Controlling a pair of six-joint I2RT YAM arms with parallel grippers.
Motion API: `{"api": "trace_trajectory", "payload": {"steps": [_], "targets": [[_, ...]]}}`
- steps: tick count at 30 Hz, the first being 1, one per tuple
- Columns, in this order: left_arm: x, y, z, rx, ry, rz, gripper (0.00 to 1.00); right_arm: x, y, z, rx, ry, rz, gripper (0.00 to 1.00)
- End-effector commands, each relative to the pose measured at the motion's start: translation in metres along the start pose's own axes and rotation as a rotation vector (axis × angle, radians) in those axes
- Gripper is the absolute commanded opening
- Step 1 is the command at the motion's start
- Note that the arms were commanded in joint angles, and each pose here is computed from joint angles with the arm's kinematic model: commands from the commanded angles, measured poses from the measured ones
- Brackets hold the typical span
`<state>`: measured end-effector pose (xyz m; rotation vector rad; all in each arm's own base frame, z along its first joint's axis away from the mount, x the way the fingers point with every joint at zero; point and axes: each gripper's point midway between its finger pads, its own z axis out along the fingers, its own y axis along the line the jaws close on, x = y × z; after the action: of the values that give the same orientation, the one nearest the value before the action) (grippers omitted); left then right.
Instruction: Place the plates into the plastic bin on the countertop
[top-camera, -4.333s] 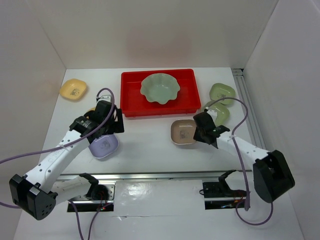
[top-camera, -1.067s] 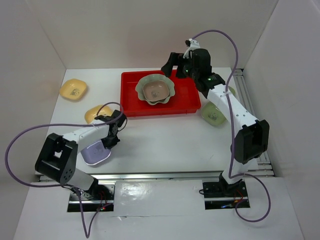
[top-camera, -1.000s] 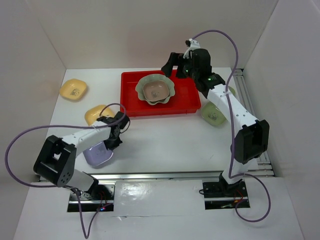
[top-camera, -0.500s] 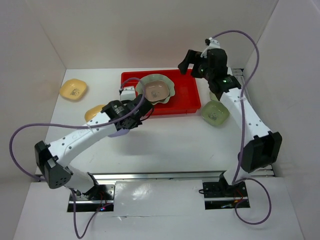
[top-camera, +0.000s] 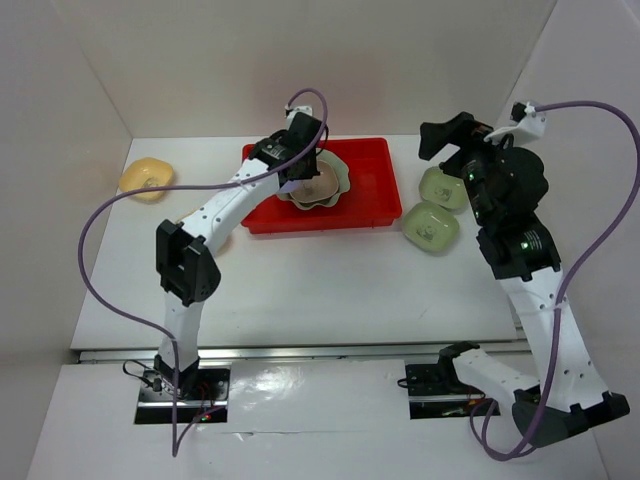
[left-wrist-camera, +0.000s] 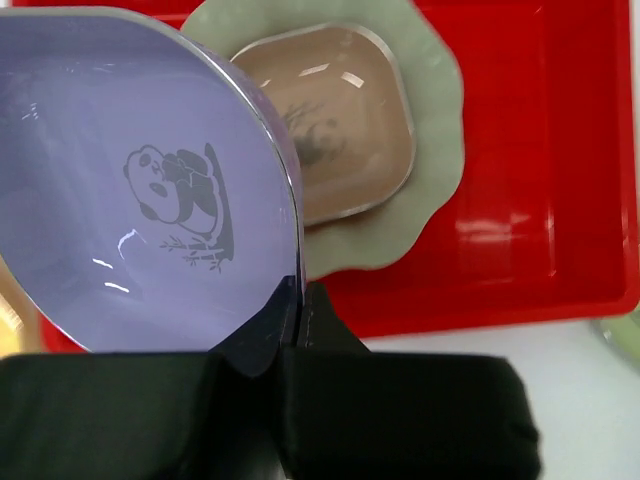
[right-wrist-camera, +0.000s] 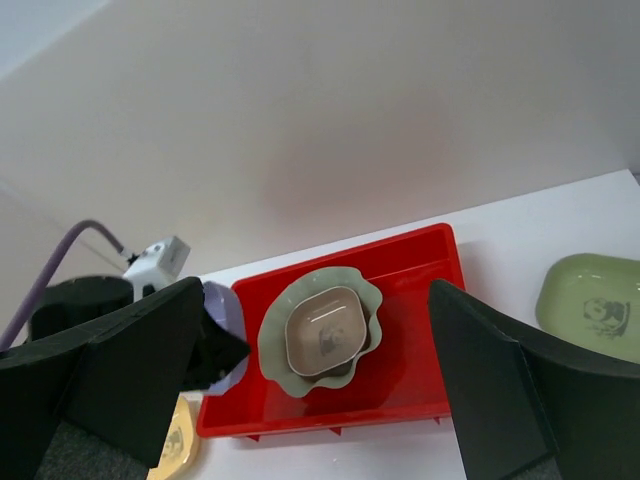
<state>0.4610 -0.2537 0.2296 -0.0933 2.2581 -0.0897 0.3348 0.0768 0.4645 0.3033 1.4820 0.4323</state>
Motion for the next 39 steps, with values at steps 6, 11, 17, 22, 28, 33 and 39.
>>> {"api": "trace_trajectory", "payload": {"steps": [6, 11, 17, 22, 28, 33, 39], "targets": [[-0.051, -0.048, 0.051, 0.33, -0.098, -0.065, 0.0, 0.01, -0.013, -0.009, 0.017, -0.034, 0.02, 1.0], [-0.041, -0.056, 0.073, 0.376, -0.047, -0.121, 0.0, 0.024, -0.013, -0.005, 0.016, 0.004, 0.005, 1.0], [-0.036, -0.057, 0.089, 0.38, -0.047, -0.206, 0.0, 0.029, -0.01, -0.003, 0.002, 0.021, 0.003, 1.0], [-0.029, -0.052, 0.1, 0.343, -0.043, -0.242, 0.0, 0.037, -0.012, -0.001, -0.001, 0.037, 0.0, 1.0], [-0.032, -0.049, 0.102, 0.317, -0.05, -0.294, 0.0, 0.04, -0.013, 0.001, 0.003, 0.045, -0.002, 1.0], [-0.016, -0.048, 0.115, 0.297, -0.017, -0.287, 0.24, 0.046, -0.014, 0.003, 0.003, 0.065, -0.015, 1.0], [-0.015, -0.048, 0.112, 0.305, -0.01, -0.285, 0.38, 0.052, -0.017, 0.003, 0.011, 0.081, -0.019, 1.0]]}}
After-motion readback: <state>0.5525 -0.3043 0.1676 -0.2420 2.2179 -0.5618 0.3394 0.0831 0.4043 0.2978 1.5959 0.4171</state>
